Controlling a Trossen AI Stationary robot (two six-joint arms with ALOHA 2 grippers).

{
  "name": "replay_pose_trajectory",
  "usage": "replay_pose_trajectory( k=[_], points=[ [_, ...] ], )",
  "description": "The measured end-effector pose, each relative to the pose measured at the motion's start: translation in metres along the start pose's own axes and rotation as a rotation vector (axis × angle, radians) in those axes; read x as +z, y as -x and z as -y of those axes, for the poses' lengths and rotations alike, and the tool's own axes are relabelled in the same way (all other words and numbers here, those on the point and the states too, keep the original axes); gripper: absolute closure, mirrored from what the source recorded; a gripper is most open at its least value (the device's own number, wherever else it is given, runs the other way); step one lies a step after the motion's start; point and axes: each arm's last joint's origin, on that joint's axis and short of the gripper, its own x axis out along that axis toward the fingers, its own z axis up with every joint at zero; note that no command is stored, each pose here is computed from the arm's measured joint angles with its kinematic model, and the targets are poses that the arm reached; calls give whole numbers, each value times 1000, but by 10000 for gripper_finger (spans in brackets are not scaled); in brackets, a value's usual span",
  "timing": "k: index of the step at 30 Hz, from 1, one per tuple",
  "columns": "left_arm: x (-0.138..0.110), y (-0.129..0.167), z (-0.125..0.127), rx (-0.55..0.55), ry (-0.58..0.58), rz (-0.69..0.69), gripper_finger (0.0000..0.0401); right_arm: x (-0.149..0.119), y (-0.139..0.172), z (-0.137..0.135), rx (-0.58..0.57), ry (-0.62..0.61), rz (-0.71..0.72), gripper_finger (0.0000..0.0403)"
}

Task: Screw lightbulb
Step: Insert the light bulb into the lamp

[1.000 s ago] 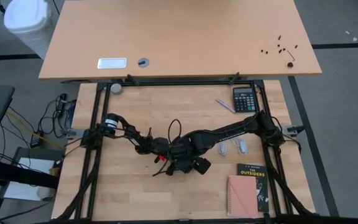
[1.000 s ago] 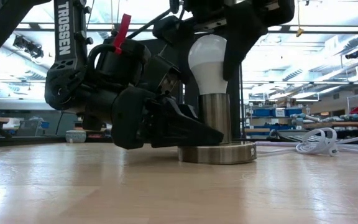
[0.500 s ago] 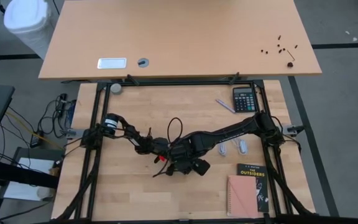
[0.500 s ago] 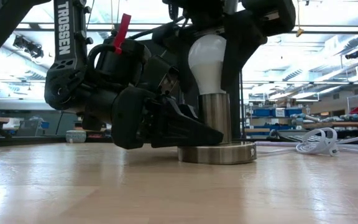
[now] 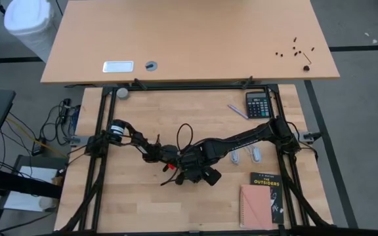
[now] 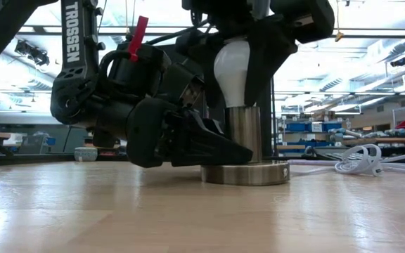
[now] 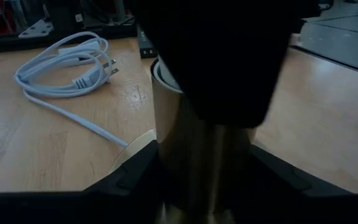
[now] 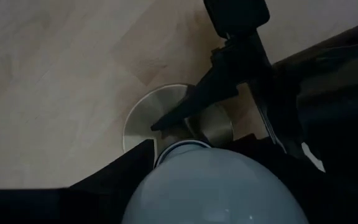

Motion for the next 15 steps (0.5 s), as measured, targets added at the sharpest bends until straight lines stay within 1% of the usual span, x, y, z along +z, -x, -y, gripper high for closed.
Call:
replay_pose_trajectory(
  k=[2, 5, 8, 11, 15],
  points=[
    [0, 0, 0, 1, 10, 1, 203, -2, -2, -1, 4, -7, -6, 154],
    [0, 0, 0, 1, 11, -3, 203, -2, -2, -1, 0, -19, -12, 154],
    [0, 0, 0, 0, 11, -3, 203, -2, -3, -1, -5, -75, -15, 147],
    [0, 0, 0, -2, 11, -3, 203, -5, -3, 2, -6, -149, -22, 136],
    [0, 0, 0, 1, 11, -3, 203, -7, -3, 5, -7, -304, -25, 144]
  ],
)
